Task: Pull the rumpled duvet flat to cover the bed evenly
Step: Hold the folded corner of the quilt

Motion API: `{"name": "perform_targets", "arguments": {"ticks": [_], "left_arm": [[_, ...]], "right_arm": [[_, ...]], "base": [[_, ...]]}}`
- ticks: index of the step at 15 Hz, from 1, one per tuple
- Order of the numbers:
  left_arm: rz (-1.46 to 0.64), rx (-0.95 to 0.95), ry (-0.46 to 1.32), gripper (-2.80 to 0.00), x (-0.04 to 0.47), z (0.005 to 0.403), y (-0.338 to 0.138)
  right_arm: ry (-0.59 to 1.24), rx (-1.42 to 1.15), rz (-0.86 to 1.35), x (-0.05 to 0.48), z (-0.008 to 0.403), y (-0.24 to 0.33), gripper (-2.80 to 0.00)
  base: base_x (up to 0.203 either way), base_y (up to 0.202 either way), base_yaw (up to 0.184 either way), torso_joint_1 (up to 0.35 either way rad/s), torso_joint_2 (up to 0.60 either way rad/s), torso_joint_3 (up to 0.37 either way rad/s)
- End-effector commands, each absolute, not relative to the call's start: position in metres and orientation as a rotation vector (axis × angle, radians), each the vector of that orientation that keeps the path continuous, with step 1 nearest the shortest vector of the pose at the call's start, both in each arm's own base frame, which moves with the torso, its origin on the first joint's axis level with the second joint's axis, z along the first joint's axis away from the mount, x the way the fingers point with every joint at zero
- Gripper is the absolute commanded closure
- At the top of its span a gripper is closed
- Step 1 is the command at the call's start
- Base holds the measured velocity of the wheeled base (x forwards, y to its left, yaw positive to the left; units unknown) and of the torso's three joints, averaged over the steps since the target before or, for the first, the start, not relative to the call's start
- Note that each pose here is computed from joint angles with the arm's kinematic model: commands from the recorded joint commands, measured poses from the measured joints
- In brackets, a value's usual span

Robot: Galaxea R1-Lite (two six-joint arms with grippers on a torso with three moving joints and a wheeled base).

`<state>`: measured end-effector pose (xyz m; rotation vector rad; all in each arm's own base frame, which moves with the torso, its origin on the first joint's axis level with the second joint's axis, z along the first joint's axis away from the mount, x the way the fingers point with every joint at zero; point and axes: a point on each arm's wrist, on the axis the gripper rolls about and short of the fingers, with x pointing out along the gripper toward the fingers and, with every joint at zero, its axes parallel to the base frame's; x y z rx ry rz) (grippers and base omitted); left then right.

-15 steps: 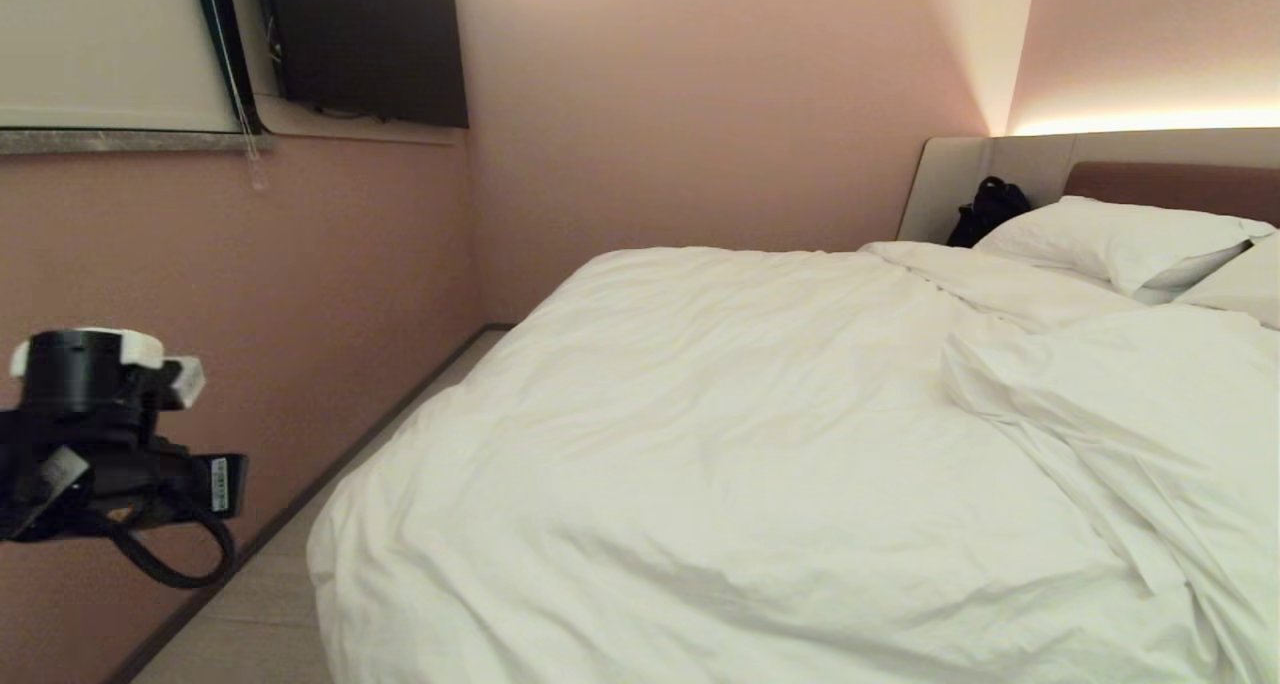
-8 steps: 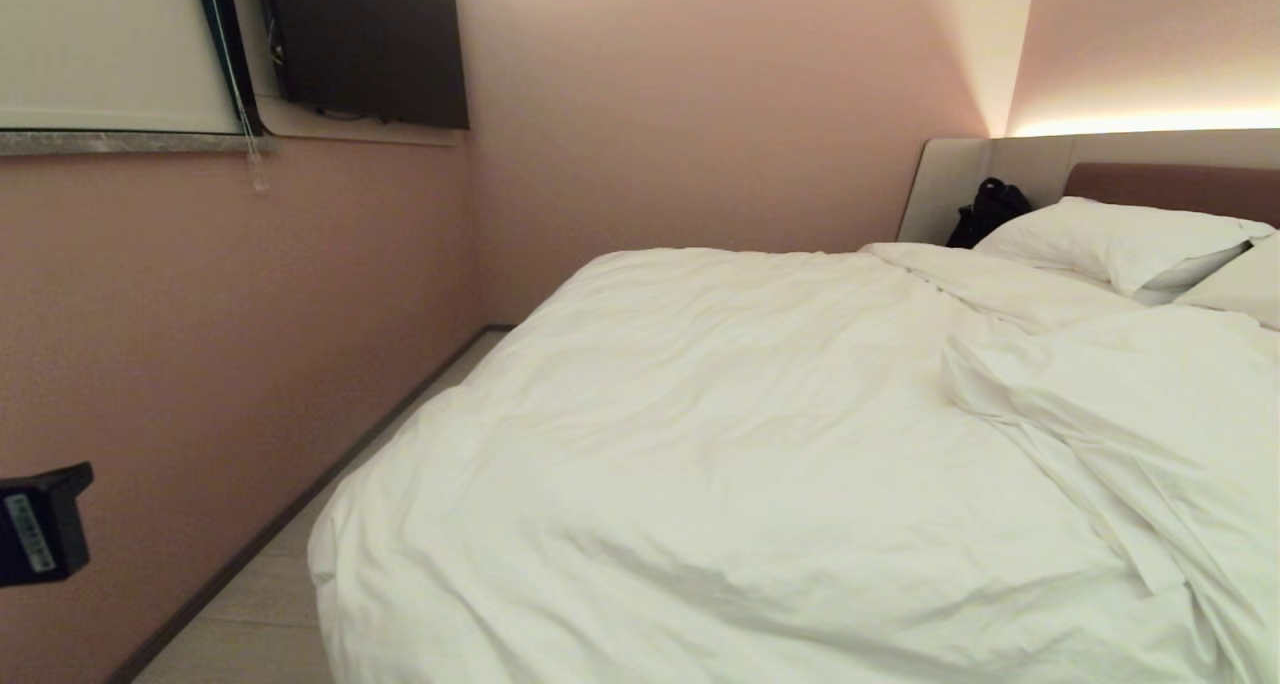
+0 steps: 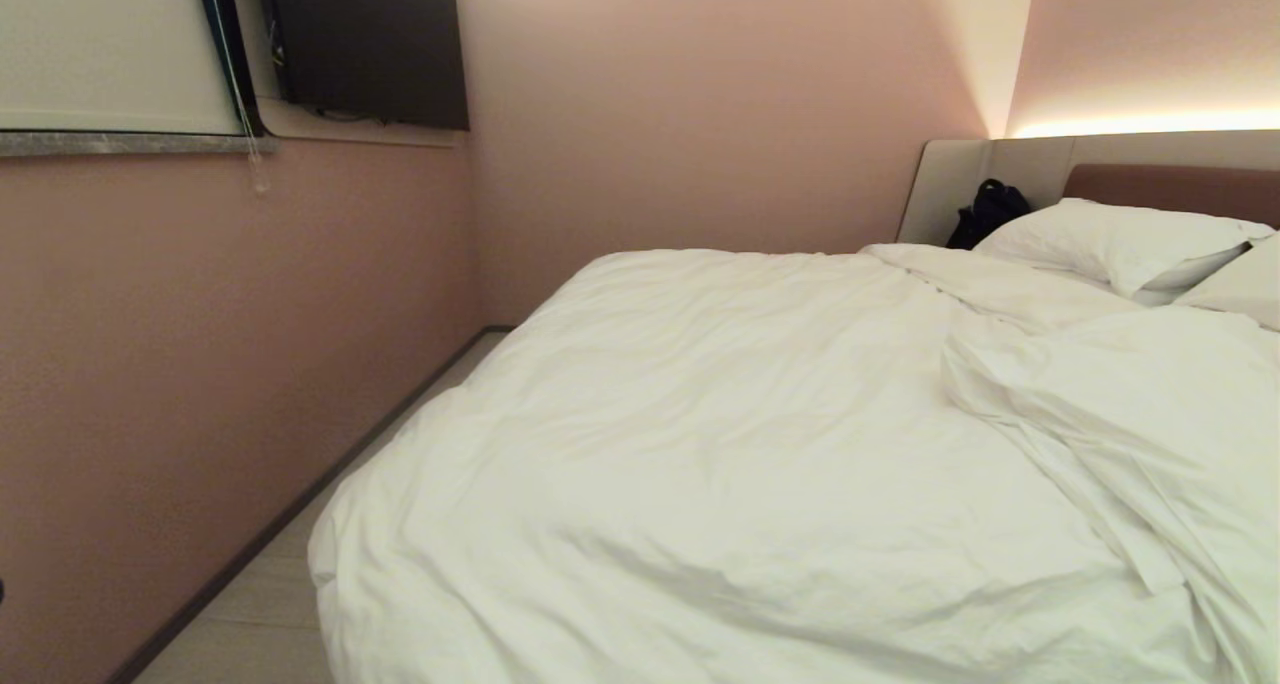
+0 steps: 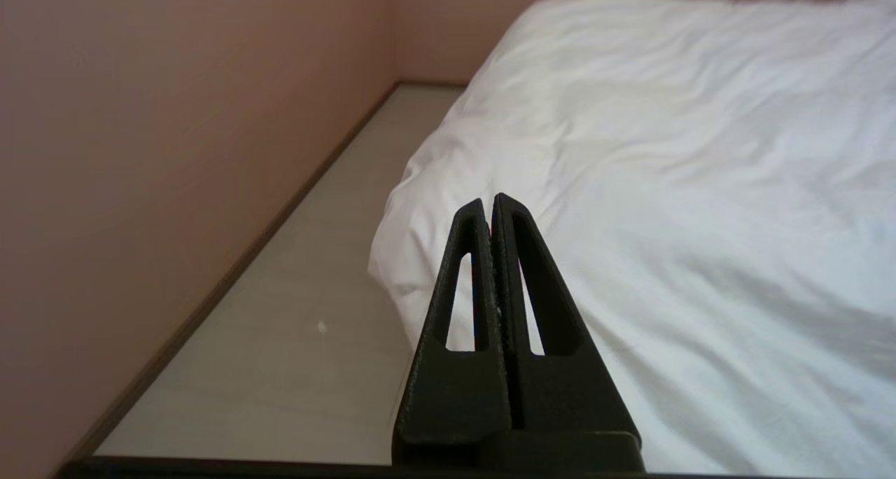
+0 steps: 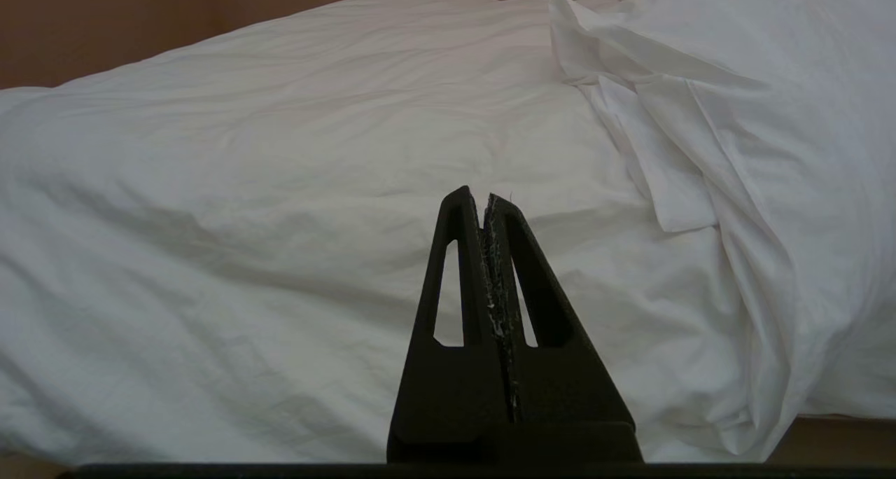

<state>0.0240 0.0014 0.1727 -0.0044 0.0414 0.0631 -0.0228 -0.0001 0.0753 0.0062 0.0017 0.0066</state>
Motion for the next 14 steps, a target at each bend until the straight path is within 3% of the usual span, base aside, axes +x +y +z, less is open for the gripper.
{"name": "perform_targets", "arguments": {"ticks": [1, 14], "left_arm": [[0.05, -0.012, -0.055, 0.0, 0.004, 0.164, 0.002], [-0.003, 0.002, -0.191, 0.0, -0.025, 0.095, 0.0]], "right_arm": [[0.002, 0.006, 0.008, -0.023, 0.075, 0.0, 0.0], [0.002, 0.006, 0.008, -0.023, 0.075, 0.0, 0.0]], "base": [[0.0, 0.0, 0.0, 0.0, 0.0, 0.0], [0.0, 0.0, 0.0, 0.0, 0.0, 0.0]]}}
